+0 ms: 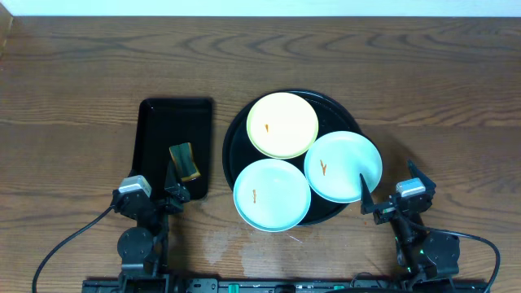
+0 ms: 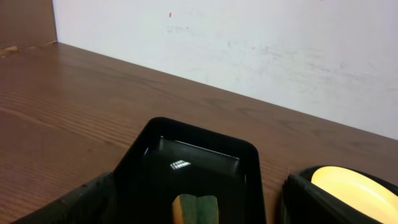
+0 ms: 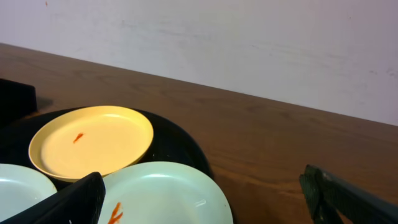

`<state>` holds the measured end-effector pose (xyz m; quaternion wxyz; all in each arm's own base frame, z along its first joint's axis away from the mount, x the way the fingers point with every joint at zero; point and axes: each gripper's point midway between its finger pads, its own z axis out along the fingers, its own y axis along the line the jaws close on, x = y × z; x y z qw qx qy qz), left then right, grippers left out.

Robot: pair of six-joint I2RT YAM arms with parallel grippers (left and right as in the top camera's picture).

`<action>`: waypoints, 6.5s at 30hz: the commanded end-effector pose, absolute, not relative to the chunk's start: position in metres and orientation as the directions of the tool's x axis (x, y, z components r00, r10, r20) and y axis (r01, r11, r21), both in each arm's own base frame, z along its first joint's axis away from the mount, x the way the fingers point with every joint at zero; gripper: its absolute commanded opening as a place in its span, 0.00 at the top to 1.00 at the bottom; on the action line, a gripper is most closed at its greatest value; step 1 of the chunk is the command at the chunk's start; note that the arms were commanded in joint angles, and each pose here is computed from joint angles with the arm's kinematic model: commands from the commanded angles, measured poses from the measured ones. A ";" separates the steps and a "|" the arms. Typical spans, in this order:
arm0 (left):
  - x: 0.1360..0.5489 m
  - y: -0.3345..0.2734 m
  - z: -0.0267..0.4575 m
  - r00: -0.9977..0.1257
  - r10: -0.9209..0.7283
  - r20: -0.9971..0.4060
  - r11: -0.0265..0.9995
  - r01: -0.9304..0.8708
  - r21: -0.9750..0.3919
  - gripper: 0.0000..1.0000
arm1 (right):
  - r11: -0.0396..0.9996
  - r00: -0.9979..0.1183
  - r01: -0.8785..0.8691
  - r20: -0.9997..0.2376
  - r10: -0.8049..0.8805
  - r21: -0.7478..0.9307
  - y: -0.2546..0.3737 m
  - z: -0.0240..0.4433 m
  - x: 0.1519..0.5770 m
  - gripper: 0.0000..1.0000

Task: Clean dirty plates on tray and stack at the side

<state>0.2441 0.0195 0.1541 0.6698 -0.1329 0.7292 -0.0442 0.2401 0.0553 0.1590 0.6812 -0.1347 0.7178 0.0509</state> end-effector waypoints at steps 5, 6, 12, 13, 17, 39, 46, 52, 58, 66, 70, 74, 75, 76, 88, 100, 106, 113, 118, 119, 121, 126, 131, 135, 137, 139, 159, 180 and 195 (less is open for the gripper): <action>0.242 0.024 0.138 -0.109 -0.261 -0.959 0.955 -0.171 -0.240 0.14 | 0.962 -0.039 -0.245 -0.990 -0.134 -0.121 0.051 0.158 0.241 0.01; 0.242 0.024 0.138 -0.109 -0.261 -0.959 0.955 -0.171 -0.241 0.14 | 0.962 -0.039 -0.245 -0.990 -0.134 -0.121 0.051 0.158 0.241 0.01; 0.242 0.024 0.138 -0.109 -0.261 -0.959 0.955 -0.171 -0.241 0.13 | 0.962 -0.039 -0.245 -0.990 -0.134 -0.121 0.051 0.158 0.241 0.01; 0.242 0.024 0.138 -0.109 -0.261 -0.959 0.955 -0.171 -0.241 0.14 | 0.962 -0.039 -0.245 -0.990 -0.134 -0.121 0.051 0.158 0.241 0.01; 0.242 0.024 0.138 -0.109 -0.261 -0.959 0.955 -0.171 -0.240 0.13 | 0.962 -0.039 -0.245 -0.990 -0.134 -0.121 0.051 0.158 0.241 0.01; 0.242 0.024 0.138 -0.109 -0.261 -0.959 0.955 -0.171 -0.241 0.14 | 0.962 -0.039 -0.245 -0.990 -0.134 -0.121 0.051 0.158 0.241 0.01; 0.242 0.024 0.138 -0.109 -0.261 -0.959 0.955 -0.171 -0.240 0.14 | 0.962 -0.039 -0.245 -0.990 -0.134 -0.121 0.051 0.158 0.241 0.01; 0.243 0.024 0.139 -0.103 -0.262 -0.959 0.955 -0.169 -0.243 0.14 | 0.962 -0.039 -0.245 -0.990 -0.134 -0.121 0.051 0.158 0.241 0.01; 0.245 -0.008 0.149 -0.114 -0.267 -0.957 0.962 0.021 -0.271 0.13 | 0.962 -0.017 -0.244 -0.991 -0.131 -0.123 0.051 0.163 0.241 0.01; 0.243 -0.028 0.186 -0.023 -0.262 -0.965 0.951 0.166 -0.262 0.14 | 0.856 0.067 -0.510 -0.996 -0.060 -0.086 0.098 0.182 0.222 0.01; 0.238 -0.028 0.224 0.027 -0.262 -0.965 0.950 0.181 -0.253 0.14 | 0.850 0.173 -0.514 -0.984 -0.030 -0.116 0.100 0.226 0.214 0.01; 0.242 -0.027 0.258 -0.043 -0.263 -0.964 0.952 0.150 -0.266 0.13 | 0.849 0.208 -0.508 -0.977 -0.042 -0.144 0.099 0.270 0.209 0.01; 0.245 -0.027 0.264 -0.089 -0.263 -0.961 0.952 0.138 -0.273 0.14 | 0.847 0.194 -0.513 -0.980 -0.043 -0.139 0.100 0.280 0.210 0.01; 0.249 -0.027 0.267 -0.135 -0.258 -0.957 0.953 0.126 -0.275 0.14 | 0.846 0.177 -0.517 -0.983 -0.046 -0.132 0.101 0.286 0.212 0.01; 0.300 -0.032 0.266 -0.666 -0.207 -0.717 0.959 0.005 -0.282 0.14 | 0.832 -0.487 -0.529 -0.863 -0.136 0.167 0.117 0.294 0.300 0.01; 0.296 -0.044 0.203 -0.841 -0.222 -0.493 0.940 -0.051 -0.337 0.15 | 0.825 -0.694 -0.440 -0.717 -0.062 0.355 0.129 0.257 0.337 0.01; 0.287 0.010 0.130 -0.847 -0.414 -0.333 0.909 -0.407 -0.096 0.50 | 0.808 -0.711 -0.467 -0.696 -0.101 0.360 0.142 0.250 0.328 0.16; 0.298 0.007 0.047 -0.903 -0.412 -0.121 0.910 -0.414 -0.012 0.79 | 0.804 -0.701 -0.505 -0.692 -0.171 0.313 0.162 0.243 0.320 0.21; 0.303 0.005 0.000 -0.912 -0.408 -0.038 0.913 -0.409 0.016 0.92 | 0.806 -0.705 -0.514 -0.680 -0.202 0.293 0.170 0.236 0.319 0.20; 0.303 0.005 -0.006 -0.913 -0.408 -0.029 0.913 -0.408 0.020 0.92 | 0.806 -0.707 -0.515 -0.678 -0.204 0.294 0.170 0.235 0.319 0.20; 0.305 0.006 -0.017 -0.913 -0.408 -0.016 0.913 -0.408 0.027 0.92 | 0.806 -0.712 -0.513 -0.671 -0.206 0.296 0.171 0.232 0.320 0.21; 0.307 0.009 -0.033 -0.913 -0.408 -0.007 0.912 -0.407 0.050 0.92 | 0.808 -0.726 -0.507 -0.655 -0.211 0.302 0.171 0.226 0.320 0.23; 0.314 0.003 -0.006 -0.921 -0.389 -0.010 0.921 -0.389 0.011 0.75 | 0.808 -0.730 -0.505 -0.649 -0.213 0.303 0.171 0.224 0.319 0.23; 0.322 0.003 0.028 -0.919 -0.388 -0.075 0.922 -0.388 -0.017 0.48 | 0.808 -0.729 -0.505 -0.651 -0.212 0.302 0.171 0.225 0.319 0.23; 0.324 0.003 0.039 -0.916 -0.388 -0.105 0.922 -0.387 -0.030 0.44 | 0.808 -0.729 -0.505 -0.651 -0.212 0.302 0.171 0.225 0.319 0.22; 0.322 0.001 0.041 -0.916 -0.387 -0.103 0.922 -0.385 -0.032 0.43 | 0.808 -0.729 -0.505 -0.651 -0.212 0.303 0.171 0.225 0.319 0.23; 0.293 -0.011 0.001 -0.935 -0.352 -0.050 0.936 -0.351 -0.030 0.93 | 0.808 -0.728 -0.506 -0.652 -0.212 0.303 0.171 0.225 0.319 0.22; 0.333 0.013 0.013 -0.928 -0.300 -0.223 0.947 -0.317 0.048 0.57 | 0.809 -0.733 -0.503 -0.646 -0.213 0.304 0.171 0.224 0.318 0.20; 0.355 0.013 0.040 -0.911 -0.299 -0.283 0.947 -0.321 0.032 0.92 | 0.809 -0.738 -0.501 -0.640 -0.215 0.306 0.170 0.223 0.317 0.20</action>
